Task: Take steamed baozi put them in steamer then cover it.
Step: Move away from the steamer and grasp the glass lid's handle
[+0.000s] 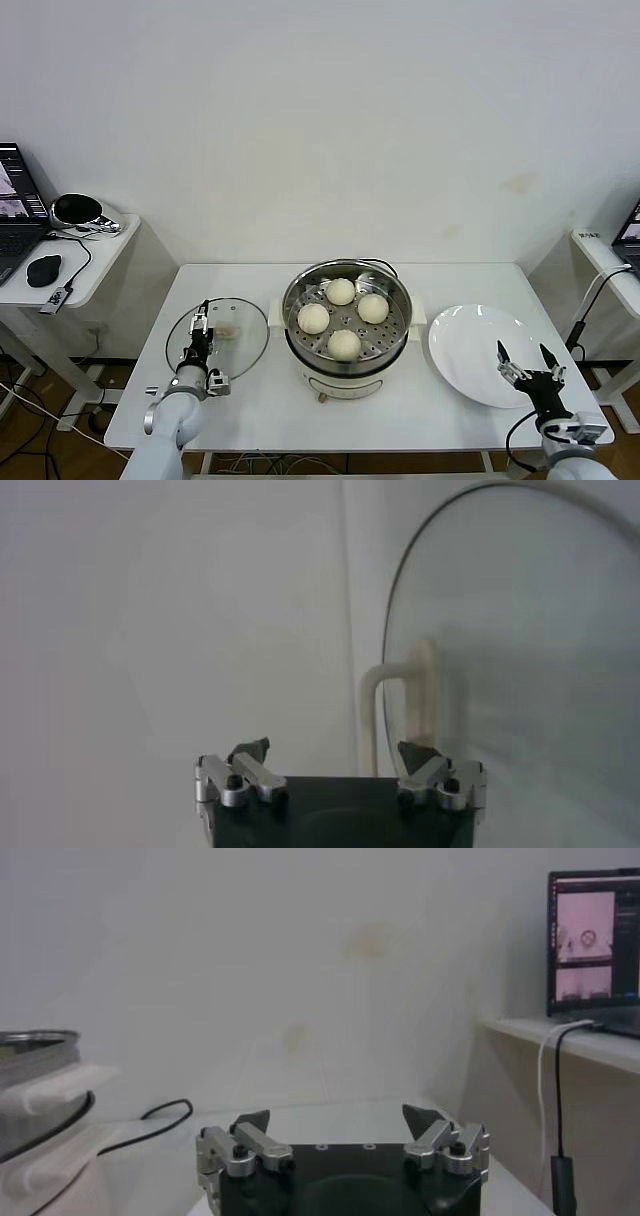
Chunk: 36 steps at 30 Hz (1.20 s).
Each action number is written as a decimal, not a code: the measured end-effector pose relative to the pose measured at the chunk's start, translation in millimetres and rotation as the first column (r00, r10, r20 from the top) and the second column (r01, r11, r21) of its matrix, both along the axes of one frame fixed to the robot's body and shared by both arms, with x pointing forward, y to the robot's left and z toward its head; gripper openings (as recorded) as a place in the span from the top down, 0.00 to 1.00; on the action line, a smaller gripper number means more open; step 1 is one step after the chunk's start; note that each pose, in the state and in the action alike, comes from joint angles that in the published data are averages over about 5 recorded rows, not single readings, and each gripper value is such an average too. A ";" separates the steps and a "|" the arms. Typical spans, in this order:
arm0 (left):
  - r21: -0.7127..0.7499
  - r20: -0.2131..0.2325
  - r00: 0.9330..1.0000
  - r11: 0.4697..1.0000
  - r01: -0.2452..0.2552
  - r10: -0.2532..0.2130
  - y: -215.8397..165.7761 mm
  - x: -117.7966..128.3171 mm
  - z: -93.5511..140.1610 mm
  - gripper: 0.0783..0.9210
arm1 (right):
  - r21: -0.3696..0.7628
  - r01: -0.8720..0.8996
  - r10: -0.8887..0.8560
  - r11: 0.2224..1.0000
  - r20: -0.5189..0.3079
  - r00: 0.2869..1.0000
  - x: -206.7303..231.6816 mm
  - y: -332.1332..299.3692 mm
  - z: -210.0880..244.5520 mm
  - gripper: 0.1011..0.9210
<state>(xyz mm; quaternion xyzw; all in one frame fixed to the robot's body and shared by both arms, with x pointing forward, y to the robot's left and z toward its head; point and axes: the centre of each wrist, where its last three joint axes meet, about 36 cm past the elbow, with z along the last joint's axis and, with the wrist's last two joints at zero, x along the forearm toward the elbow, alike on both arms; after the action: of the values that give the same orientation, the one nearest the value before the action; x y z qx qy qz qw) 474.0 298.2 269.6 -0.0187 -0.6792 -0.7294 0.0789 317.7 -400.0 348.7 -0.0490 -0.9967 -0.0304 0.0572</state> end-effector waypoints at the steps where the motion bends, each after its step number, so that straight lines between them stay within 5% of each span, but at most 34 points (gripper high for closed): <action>1: -0.003 0.002 1.000 1.000 -0.004 0.004 -0.5 2.0 -0.1 0.12 | 0.000 0.000 0.000 1.000 -0.001 1.000 0.2 0.2 -0.8 0.12; 22: -0.045 0.004 0.999 0.998 -0.054 0.054 1.6 34.2 -11.4 0.14 | -0.006 0.018 -0.018 1.000 -0.014 1.000 -3.1 -2.5 -6.3 0.12; 36: -0.052 -0.025 0.998 0.997 -0.054 0.053 8.1 26.5 -25.0 0.60 | -0.013 0.032 -0.032 0.999 0.010 0.999 2.4 -11.0 5.5 0.12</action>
<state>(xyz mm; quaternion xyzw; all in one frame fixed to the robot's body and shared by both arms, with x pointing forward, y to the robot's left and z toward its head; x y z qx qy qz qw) 500.5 306.4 244.6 -0.0114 -0.6974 -0.7087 0.1059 320.1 -410.9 354.2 -0.0653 -0.9962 -0.0250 0.0514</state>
